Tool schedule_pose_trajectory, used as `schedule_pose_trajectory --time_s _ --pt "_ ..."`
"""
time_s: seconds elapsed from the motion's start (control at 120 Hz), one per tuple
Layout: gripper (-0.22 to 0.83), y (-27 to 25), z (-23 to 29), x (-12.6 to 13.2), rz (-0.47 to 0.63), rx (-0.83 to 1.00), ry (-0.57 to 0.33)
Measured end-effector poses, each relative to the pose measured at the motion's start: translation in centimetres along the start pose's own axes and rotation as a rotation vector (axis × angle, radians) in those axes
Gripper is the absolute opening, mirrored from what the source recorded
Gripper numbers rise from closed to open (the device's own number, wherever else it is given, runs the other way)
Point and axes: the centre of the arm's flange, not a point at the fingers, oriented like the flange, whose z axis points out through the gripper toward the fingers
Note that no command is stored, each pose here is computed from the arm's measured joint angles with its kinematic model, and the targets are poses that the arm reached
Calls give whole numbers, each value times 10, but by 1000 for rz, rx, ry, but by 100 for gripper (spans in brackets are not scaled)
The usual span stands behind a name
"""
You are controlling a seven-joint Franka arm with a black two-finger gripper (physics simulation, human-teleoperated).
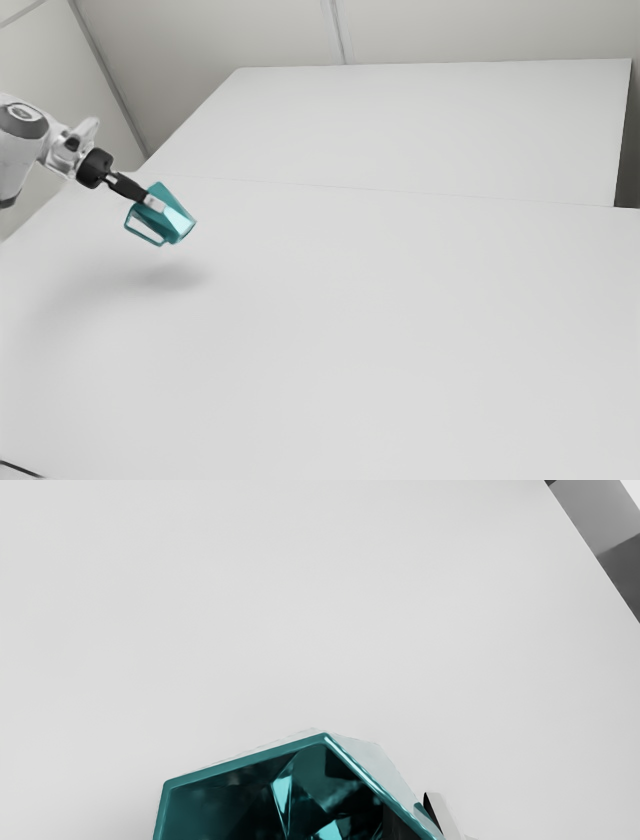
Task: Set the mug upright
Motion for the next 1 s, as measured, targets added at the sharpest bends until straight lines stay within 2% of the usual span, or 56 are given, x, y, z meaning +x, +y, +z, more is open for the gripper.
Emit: schedule_pose_trajectory --time_s 0.067,0.233,0.458,0.55,0.65,0.817,1.0 --pt "-17 26 17 20 35 48 -89" --pt "-17 101 46 34 90 213 -245" --pt "-17 161 112 22 162 429 -383" --pt "-17 160 137 6 166 492 -399" --pt "-17 151 133 -17 134 583 -386" --pt "-17 150 135 -24 169 714 -425" --pt "-17 141 142 -41 144 778 -403"
